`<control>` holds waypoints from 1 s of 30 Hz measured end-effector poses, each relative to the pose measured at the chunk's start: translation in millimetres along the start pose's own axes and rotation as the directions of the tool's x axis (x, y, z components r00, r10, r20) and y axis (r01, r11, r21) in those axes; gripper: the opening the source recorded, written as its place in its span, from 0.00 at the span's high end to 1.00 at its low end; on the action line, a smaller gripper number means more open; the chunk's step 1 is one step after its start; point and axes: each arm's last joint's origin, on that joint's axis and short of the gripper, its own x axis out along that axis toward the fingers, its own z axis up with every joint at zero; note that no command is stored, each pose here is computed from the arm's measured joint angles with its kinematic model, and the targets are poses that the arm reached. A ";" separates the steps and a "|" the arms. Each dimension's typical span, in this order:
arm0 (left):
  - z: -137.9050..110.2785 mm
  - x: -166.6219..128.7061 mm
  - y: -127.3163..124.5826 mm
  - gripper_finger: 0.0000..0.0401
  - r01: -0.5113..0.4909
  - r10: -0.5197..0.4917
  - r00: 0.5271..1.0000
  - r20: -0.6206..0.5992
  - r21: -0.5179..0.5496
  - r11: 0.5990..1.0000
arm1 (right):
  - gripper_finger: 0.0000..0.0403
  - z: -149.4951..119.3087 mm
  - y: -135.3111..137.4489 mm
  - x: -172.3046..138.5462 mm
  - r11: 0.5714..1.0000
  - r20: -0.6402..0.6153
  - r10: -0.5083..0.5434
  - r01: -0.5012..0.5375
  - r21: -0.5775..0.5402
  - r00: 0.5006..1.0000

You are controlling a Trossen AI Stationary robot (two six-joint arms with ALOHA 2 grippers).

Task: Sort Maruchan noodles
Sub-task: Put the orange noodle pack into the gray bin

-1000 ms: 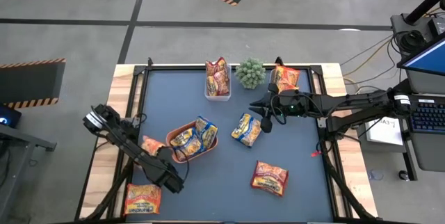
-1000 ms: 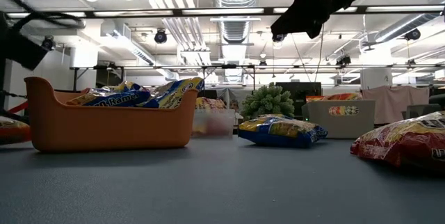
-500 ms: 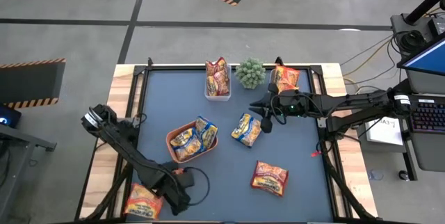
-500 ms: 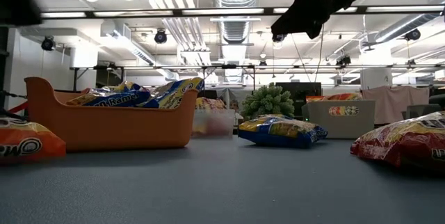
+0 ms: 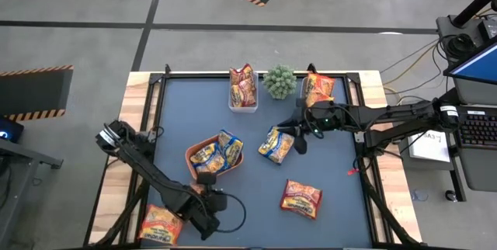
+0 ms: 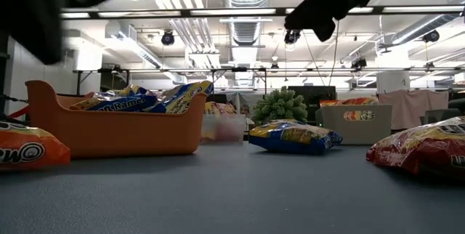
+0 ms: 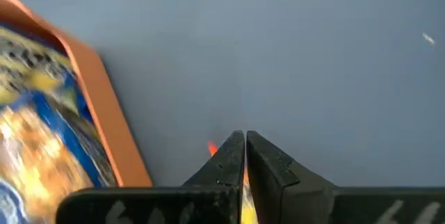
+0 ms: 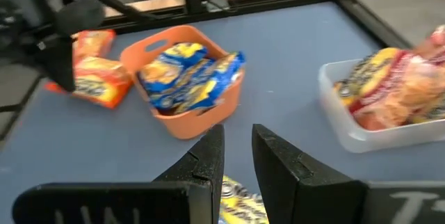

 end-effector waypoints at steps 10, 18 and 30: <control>-36.7 -4.9 -14.9 1.00 0.015 -0.018 0.987 -0.160 -0.021 1.000 | 0.84 -1.1 7.6 0.0 0.997 -0.010 0.066 -0.065 0.039 0.998; -54.4 23.1 -12.7 1.00 0.028 -0.036 0.994 -0.103 -0.075 0.997 | 0.84 -1.0 12.5 0.0 0.996 -0.005 0.084 -0.084 0.032 0.996; -26.5 17.2 1.2 1.00 -0.135 0.132 0.991 0.034 0.082 0.987 | 0.84 -1.6 12.7 0.2 0.994 -0.009 0.079 -0.078 0.073 0.997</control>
